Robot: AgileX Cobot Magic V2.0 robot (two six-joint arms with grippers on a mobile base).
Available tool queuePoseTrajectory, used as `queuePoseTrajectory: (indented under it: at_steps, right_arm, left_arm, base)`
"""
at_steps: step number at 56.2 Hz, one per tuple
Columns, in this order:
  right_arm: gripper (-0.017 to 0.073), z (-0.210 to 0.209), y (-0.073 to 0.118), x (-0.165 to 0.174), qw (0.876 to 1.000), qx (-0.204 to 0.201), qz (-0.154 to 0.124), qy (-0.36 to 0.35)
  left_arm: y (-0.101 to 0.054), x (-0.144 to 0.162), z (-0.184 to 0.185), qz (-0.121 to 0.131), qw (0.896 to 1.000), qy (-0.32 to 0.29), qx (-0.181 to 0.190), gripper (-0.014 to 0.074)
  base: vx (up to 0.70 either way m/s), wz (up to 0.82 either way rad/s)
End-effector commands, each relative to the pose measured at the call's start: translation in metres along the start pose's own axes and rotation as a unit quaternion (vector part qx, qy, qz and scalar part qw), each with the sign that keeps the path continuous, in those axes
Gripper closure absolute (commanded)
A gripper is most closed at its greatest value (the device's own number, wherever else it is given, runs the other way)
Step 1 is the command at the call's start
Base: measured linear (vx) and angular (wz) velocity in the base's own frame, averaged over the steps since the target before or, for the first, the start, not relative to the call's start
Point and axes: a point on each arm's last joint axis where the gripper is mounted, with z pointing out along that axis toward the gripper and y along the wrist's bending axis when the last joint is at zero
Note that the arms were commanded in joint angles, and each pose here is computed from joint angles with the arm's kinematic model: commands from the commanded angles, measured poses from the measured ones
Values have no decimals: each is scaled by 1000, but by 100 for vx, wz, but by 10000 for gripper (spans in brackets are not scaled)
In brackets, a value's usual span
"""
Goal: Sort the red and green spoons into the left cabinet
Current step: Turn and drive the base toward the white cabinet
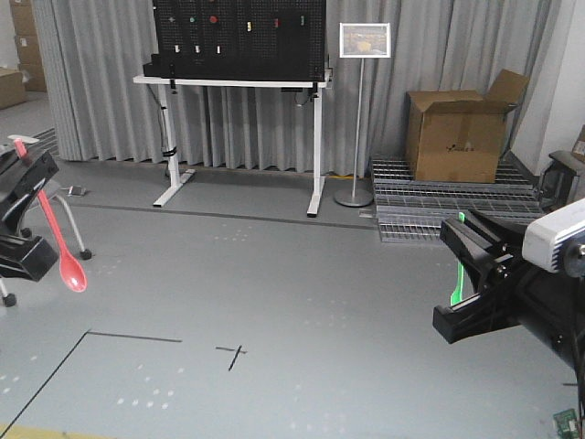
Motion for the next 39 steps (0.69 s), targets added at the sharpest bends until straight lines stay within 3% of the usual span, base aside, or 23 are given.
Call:
queuePoseTrajectory:
  at_steps: [1, 39]
  right_arm:
    - [568, -3, -2, -22, 998, 1, -1, -62]
    - [568, -3, -2, -22, 998, 1, -1, -63]
  left_arm:
    - [-4, -21, 0, -4, 998, -56, 12, 600]
    - [-4, -21, 0, -4, 998, -56, 12, 600]
  base:
    - [61, -8]
    - [62, -8]
